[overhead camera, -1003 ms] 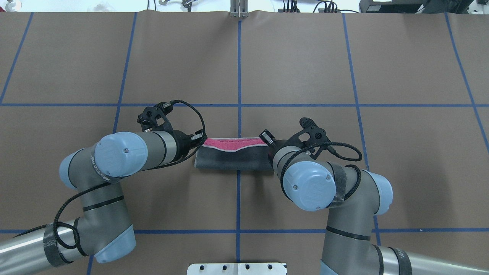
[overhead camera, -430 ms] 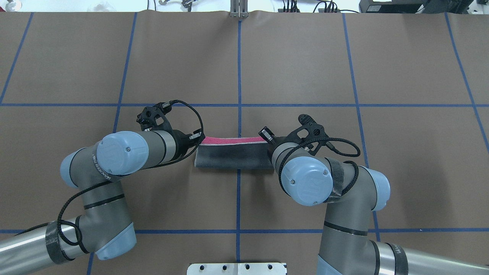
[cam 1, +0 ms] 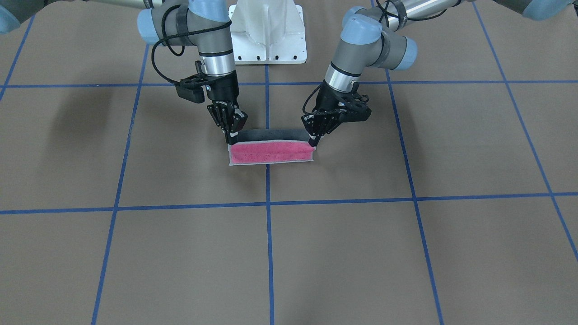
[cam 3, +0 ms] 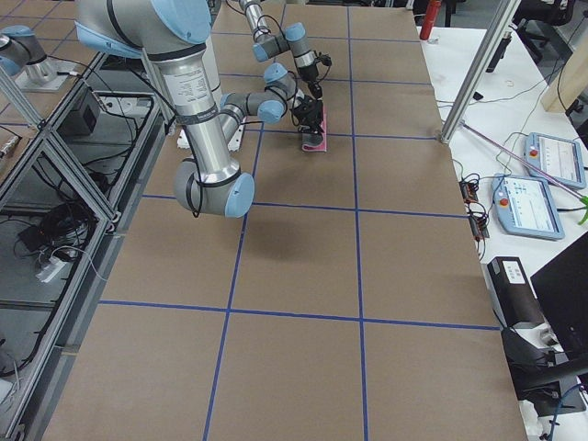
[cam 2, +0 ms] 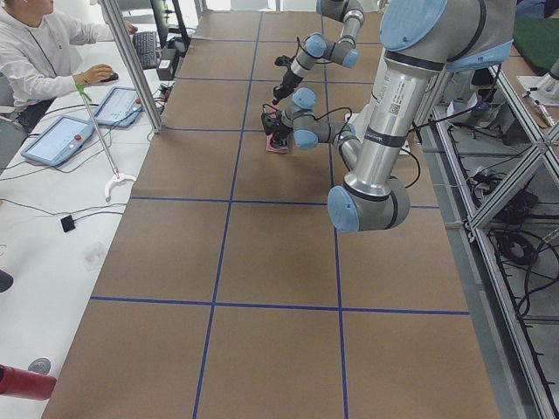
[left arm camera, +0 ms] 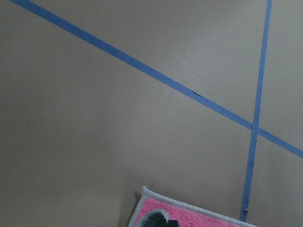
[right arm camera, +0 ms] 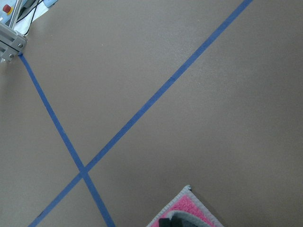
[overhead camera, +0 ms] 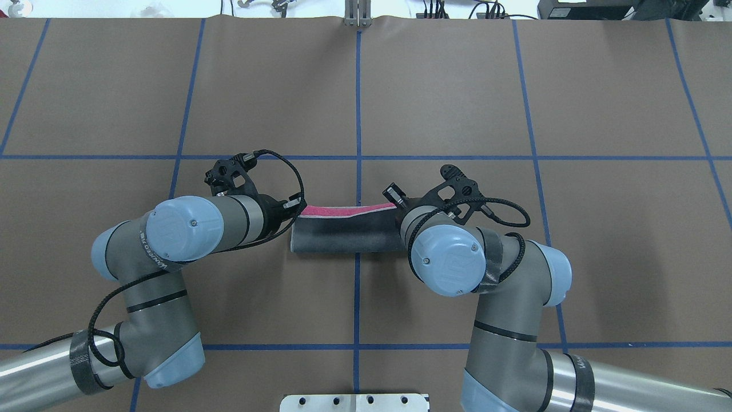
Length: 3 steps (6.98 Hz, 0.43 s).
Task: Fold towel twice with both arms
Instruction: 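Lay the near edge onto the far edge and open both grippers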
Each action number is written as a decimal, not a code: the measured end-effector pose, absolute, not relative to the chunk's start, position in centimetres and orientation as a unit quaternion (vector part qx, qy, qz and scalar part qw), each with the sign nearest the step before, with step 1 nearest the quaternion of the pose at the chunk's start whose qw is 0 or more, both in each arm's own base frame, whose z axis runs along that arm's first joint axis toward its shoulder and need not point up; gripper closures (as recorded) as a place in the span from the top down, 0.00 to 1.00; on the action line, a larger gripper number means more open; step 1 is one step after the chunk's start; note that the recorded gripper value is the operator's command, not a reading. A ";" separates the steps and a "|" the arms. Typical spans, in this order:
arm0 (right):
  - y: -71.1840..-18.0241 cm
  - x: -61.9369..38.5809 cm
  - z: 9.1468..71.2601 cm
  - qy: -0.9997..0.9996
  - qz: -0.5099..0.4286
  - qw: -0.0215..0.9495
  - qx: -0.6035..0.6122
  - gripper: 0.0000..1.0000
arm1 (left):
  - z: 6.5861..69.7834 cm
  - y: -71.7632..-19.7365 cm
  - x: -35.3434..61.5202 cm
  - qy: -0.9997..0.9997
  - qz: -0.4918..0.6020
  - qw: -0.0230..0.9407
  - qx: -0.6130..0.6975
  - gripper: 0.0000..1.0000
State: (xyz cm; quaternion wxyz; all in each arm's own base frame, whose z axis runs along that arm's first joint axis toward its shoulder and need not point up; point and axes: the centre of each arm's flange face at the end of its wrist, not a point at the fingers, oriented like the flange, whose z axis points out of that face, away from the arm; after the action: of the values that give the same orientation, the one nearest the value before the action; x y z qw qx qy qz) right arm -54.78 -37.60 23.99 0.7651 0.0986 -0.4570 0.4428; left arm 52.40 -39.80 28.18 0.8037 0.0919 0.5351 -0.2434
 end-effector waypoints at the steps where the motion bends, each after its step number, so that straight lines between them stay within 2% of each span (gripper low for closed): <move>1: -38.5 -55.1 23.8 -0.454 0.440 0.769 0.097 0.89 | 28.2 -39.9 52.5 0.535 -0.244 0.804 0.092 0.81; 2: -39.2 -54.9 23.6 -0.453 0.433 0.773 0.098 0.99 | 28.1 -40.0 52.5 0.536 -0.244 0.803 0.093 0.81; 3: -39.8 -54.4 23.5 -0.454 0.426 0.777 0.095 0.99 | 27.8 -40.4 52.3 0.538 -0.247 0.800 0.095 0.85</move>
State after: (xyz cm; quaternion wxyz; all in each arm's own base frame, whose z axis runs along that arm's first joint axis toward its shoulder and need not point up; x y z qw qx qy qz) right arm -54.44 -39.81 23.46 0.7766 0.0947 -0.4545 0.4259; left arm 52.28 -40.41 27.76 0.8002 0.0951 0.5384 -0.2466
